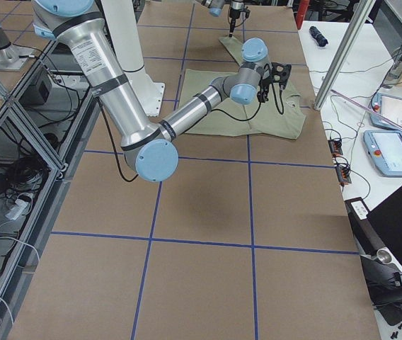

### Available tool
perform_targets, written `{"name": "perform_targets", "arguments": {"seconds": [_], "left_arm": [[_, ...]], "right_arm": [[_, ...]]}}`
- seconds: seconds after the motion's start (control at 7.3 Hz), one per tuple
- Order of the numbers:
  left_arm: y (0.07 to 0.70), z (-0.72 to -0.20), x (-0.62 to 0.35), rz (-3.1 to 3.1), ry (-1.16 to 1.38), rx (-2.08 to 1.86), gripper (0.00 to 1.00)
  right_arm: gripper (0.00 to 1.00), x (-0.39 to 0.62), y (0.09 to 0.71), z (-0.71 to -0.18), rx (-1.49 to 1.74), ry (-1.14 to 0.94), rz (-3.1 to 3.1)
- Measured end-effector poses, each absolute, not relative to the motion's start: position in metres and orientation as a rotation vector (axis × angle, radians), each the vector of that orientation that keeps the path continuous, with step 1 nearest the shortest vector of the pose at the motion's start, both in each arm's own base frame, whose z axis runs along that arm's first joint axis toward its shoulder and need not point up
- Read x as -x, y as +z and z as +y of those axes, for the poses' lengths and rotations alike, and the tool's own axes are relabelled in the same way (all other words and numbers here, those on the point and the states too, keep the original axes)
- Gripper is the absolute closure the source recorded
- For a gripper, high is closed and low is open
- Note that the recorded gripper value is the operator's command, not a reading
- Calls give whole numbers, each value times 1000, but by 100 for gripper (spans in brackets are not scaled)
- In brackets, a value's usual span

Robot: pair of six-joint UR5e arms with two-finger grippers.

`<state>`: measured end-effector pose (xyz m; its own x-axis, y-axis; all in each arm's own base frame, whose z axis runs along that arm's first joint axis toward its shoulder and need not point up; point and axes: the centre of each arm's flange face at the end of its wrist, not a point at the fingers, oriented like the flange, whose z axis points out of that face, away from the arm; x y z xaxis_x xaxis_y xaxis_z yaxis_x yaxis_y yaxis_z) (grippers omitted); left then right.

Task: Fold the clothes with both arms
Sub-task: 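Release the sleeve and withdraw the right gripper away from the shirt, then grasp the other sleeve cuff with the left gripper and lift it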

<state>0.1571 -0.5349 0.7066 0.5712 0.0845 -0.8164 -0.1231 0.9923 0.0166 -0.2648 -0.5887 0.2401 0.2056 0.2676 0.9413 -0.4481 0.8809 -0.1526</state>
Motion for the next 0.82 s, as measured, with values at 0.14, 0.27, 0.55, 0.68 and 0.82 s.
{"name": "perform_targets", "arguments": {"seconds": [0.14, 0.27, 0.55, 0.68, 0.82], "left_arm": [[706, -535, -158, 956, 125, 43, 100], [705, -535, -158, 958, 129, 37, 100], [693, -536, -160, 980, 147, 8, 100], [669, -538, -162, 1020, 170, -15, 100], [633, -539, -165, 1092, 208, -35, 100]], "right_arm": [[1, 264, 241, -588, -166, 502, -1270], [1, 263, 242, -587, -164, 502, -1269], [1, 262, 245, -586, -161, 503, -1267], [1, 260, 246, -586, -161, 506, -1265], [1, 253, 251, -588, -156, 513, -1262]]}}
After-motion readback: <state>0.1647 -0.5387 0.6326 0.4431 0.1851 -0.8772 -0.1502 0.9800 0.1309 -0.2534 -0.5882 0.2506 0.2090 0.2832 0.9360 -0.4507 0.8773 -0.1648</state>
